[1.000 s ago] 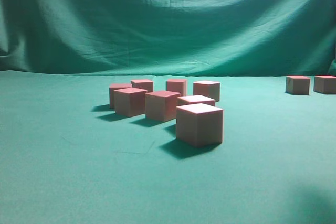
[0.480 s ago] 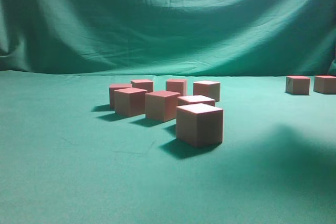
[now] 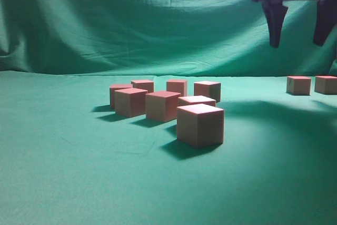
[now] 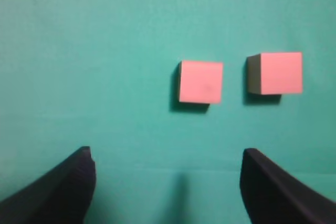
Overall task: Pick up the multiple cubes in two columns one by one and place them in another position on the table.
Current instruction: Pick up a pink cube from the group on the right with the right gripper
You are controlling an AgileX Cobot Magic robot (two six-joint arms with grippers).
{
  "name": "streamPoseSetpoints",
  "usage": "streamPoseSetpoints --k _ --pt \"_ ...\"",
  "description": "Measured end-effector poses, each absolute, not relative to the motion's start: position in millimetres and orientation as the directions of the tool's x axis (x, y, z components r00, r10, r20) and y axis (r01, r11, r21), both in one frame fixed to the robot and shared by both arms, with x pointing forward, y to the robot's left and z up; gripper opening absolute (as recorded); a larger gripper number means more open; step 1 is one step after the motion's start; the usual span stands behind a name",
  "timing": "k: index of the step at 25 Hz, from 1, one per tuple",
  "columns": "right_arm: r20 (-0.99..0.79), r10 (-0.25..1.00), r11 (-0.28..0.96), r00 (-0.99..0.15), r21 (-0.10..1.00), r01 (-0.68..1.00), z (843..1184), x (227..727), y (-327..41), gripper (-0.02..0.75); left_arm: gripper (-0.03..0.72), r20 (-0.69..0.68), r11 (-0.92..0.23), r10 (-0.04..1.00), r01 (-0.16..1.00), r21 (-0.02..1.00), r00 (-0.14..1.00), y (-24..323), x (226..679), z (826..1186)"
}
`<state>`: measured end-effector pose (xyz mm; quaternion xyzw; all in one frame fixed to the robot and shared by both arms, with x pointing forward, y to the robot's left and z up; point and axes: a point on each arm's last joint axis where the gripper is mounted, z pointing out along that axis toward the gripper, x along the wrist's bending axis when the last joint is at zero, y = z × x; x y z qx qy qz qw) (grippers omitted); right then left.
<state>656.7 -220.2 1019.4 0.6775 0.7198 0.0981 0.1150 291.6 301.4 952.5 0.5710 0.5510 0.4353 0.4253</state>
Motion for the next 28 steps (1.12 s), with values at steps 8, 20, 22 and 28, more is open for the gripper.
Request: streamPoseSetpoints --k 8,20,22,28 --pt "-0.064 0.996 0.08 -0.066 0.254 0.964 982 682 -217 0.547 0.0 0.028 -0.031 0.999 0.259 0.965 0.014 301 292 953" --pt "-0.118 0.989 0.117 -0.086 0.283 0.952 972 691 -220 0.547 0.0 0.028 -0.031 0.999 0.259 0.965 0.014 301 292 953" --pt "-0.121 0.989 0.117 -0.087 0.272 0.955 966 693 -220 0.547 0.0 0.028 -0.031 0.999 0.259 0.965 0.014 301 292 953" --pt "-0.119 0.989 0.112 -0.082 0.277 0.954 960 697 -223 0.547 0.0 0.028 -0.031 0.999 0.259 0.965 0.014 301 292 953"
